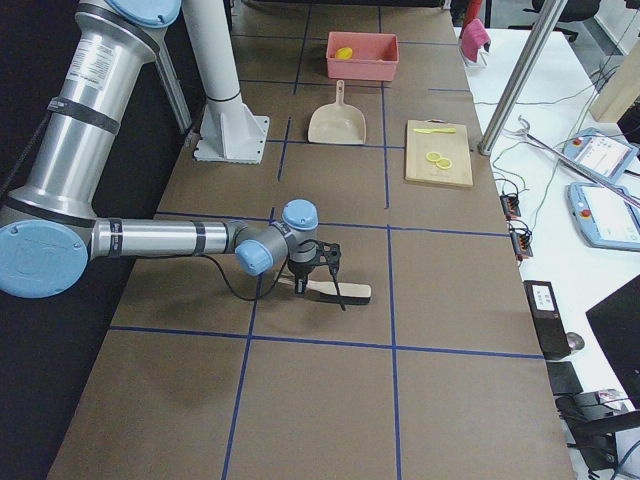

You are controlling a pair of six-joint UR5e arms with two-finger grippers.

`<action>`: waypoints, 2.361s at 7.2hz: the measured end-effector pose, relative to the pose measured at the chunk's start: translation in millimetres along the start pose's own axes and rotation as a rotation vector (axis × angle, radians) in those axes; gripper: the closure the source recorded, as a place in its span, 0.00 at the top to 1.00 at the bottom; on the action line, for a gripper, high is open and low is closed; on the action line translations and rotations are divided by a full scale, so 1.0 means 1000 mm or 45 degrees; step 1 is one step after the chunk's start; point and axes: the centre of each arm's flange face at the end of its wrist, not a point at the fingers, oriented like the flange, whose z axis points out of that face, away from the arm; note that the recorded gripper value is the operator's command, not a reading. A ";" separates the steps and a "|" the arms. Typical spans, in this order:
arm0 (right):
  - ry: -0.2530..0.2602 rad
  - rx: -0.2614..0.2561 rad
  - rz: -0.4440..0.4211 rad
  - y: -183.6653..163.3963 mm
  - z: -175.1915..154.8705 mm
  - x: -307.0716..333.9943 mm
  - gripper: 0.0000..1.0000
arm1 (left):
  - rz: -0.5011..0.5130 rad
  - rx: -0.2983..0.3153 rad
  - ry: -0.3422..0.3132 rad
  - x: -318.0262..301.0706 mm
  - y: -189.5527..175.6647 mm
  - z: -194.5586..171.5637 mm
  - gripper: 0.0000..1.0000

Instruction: Sweep and dump trash into bin

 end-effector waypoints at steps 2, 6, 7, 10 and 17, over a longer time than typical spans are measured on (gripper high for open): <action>-0.019 0.018 -0.006 -0.003 -0.008 -0.006 1.00 | 0.002 0.003 0.000 0.001 -0.001 -0.001 1.00; -0.090 0.125 -0.050 -0.045 -0.093 0.039 1.00 | 0.004 0.003 0.000 0.002 -0.001 -0.001 1.00; -0.040 0.124 -0.114 -0.071 -0.124 0.069 1.00 | 0.004 0.003 -0.001 0.001 -0.001 -0.001 1.00; 0.025 0.047 -0.175 -0.084 -0.170 0.143 1.00 | 0.005 -0.002 -0.004 -0.001 0.000 0.001 1.00; -0.055 0.067 -0.114 -0.069 -0.126 0.184 1.00 | -0.001 -0.009 -0.001 -0.002 0.013 0.004 1.00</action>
